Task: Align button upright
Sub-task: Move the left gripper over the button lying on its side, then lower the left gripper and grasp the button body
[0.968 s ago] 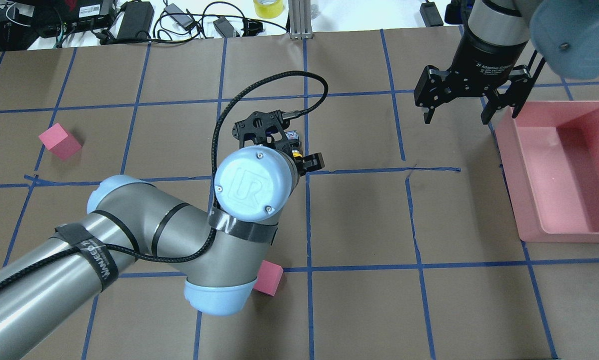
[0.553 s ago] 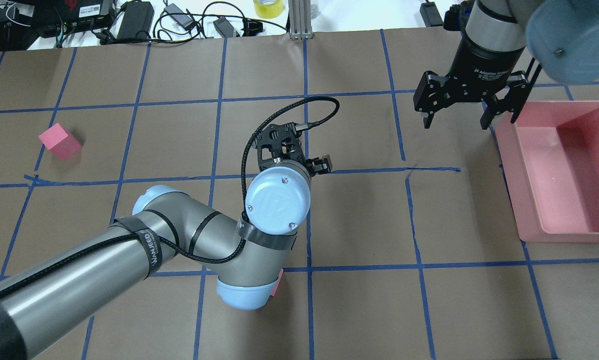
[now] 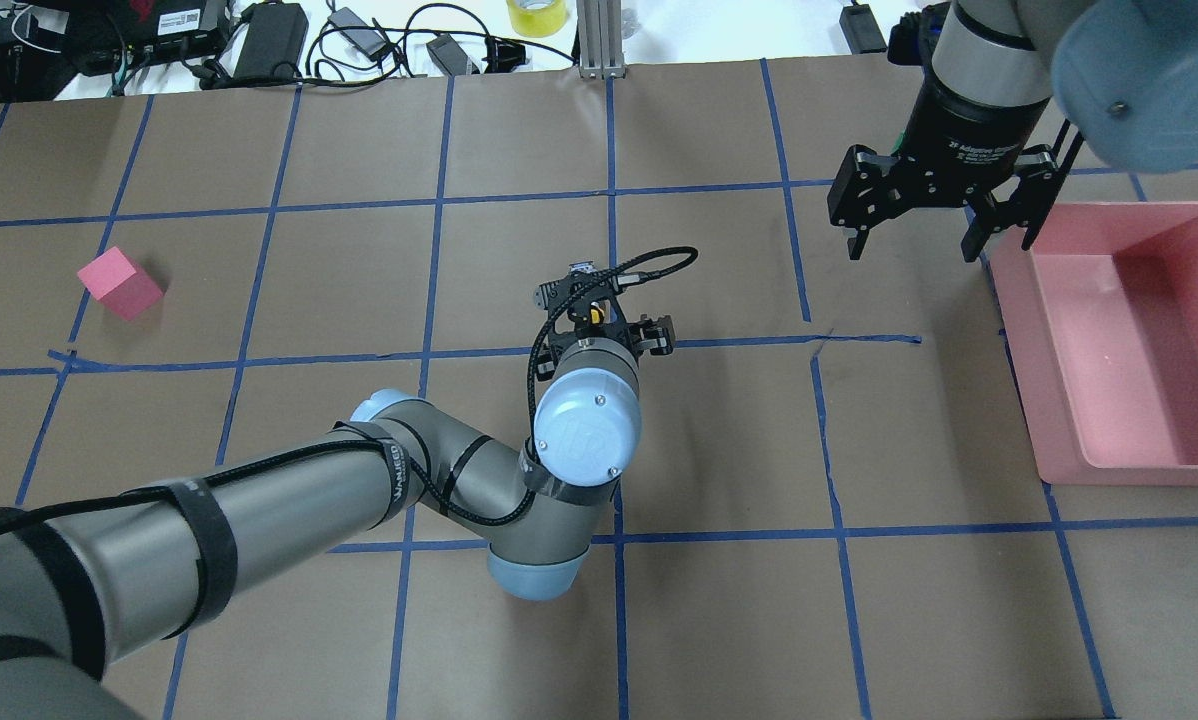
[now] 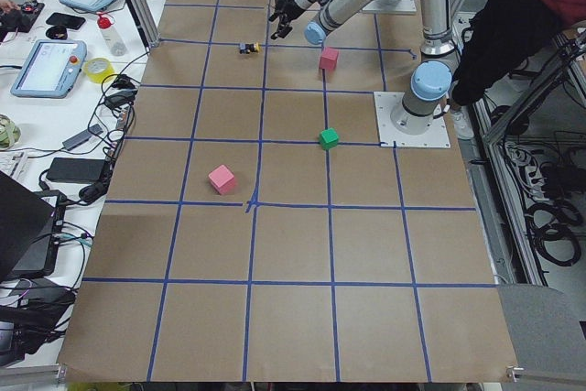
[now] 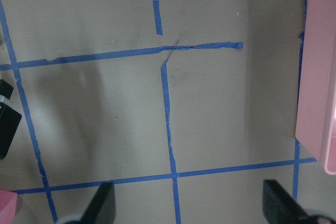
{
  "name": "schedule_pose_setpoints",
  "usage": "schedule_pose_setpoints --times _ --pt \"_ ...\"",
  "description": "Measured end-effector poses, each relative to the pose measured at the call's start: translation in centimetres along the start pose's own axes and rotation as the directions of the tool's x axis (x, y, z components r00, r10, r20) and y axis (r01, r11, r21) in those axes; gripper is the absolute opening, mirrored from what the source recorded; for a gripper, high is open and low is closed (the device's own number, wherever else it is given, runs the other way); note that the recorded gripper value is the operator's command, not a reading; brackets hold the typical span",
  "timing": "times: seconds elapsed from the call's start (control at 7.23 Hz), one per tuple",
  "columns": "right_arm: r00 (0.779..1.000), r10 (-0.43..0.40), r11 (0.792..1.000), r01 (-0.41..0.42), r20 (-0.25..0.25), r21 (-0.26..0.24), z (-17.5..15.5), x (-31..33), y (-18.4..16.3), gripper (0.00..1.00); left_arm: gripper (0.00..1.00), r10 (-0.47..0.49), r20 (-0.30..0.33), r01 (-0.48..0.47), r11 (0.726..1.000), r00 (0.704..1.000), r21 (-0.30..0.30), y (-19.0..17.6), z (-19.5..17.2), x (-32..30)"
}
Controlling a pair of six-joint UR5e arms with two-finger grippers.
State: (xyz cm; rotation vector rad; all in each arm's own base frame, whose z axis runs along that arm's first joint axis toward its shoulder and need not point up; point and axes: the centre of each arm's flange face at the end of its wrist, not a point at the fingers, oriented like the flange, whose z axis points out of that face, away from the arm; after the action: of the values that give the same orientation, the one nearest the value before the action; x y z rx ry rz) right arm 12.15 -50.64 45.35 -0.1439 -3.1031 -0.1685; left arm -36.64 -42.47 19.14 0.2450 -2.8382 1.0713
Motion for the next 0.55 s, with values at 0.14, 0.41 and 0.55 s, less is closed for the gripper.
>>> schedule_pose_setpoints --times 0.14,0.41,0.55 --pt "1.000 -0.001 1.000 0.001 0.000 0.000 0.0 0.0 0.0 1.00 1.00 0.015 -0.002 -0.015 1.000 1.000 0.014 1.2 1.2 0.1" --pt "1.000 0.001 1.000 -0.001 0.000 0.000 0.0 0.0 0.0 1.00 0.96 0.060 0.006 -0.060 0.998 0.998 0.035 3.0 2.4 0.5" --pt "1.000 0.001 1.000 -0.001 0.000 0.000 0.0 0.0 0.0 1.00 0.96 0.084 0.002 -0.084 0.995 0.996 0.048 3.2 2.5 0.8"
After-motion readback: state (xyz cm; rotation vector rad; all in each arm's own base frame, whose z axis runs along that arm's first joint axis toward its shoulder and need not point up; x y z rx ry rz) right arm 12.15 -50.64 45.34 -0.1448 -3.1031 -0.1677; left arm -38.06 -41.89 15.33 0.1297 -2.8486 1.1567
